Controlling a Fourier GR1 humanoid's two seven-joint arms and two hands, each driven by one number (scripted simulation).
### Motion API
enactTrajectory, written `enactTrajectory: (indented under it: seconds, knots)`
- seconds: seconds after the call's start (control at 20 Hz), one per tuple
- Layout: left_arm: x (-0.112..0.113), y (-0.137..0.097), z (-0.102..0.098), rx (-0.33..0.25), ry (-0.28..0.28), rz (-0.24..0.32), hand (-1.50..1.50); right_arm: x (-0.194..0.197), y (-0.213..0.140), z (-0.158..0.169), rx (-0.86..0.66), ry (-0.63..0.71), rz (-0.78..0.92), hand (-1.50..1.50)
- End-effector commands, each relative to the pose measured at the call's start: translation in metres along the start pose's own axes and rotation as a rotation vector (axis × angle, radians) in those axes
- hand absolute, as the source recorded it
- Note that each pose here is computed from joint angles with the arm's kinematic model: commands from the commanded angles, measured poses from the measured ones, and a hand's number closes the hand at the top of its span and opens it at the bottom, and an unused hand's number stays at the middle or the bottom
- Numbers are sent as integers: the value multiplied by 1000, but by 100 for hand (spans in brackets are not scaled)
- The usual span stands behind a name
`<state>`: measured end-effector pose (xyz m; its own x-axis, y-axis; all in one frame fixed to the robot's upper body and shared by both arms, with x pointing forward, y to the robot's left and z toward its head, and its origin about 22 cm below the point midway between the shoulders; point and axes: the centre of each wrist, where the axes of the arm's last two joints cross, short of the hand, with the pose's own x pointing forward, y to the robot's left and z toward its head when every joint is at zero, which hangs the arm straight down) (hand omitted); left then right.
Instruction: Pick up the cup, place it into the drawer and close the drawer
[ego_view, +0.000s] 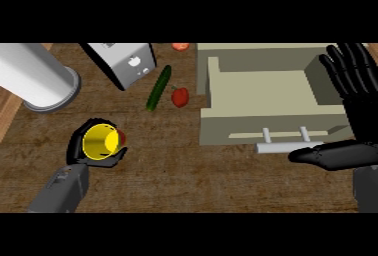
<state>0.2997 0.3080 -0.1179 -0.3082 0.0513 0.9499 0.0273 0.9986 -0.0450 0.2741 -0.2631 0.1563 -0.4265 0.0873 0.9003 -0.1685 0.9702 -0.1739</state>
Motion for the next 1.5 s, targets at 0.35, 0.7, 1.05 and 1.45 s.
enactTrajectory:
  seconds: [0.35,0.7,1.05,1.45]
  knots:
    - [13,-44,-45,53,-239,107,150,-15,-16,24,0,21,13,-150]
    - [67,-95,-122,-94,-286,114,150,-6,-3,9,-50,23,22,-150]
    - [136,-170,-171,-183,-290,123,150,-9,-14,9,-54,26,18,-150]
    - [211,-237,-216,-209,-261,29,150,-32,-9,21,-45,15,30,-150]
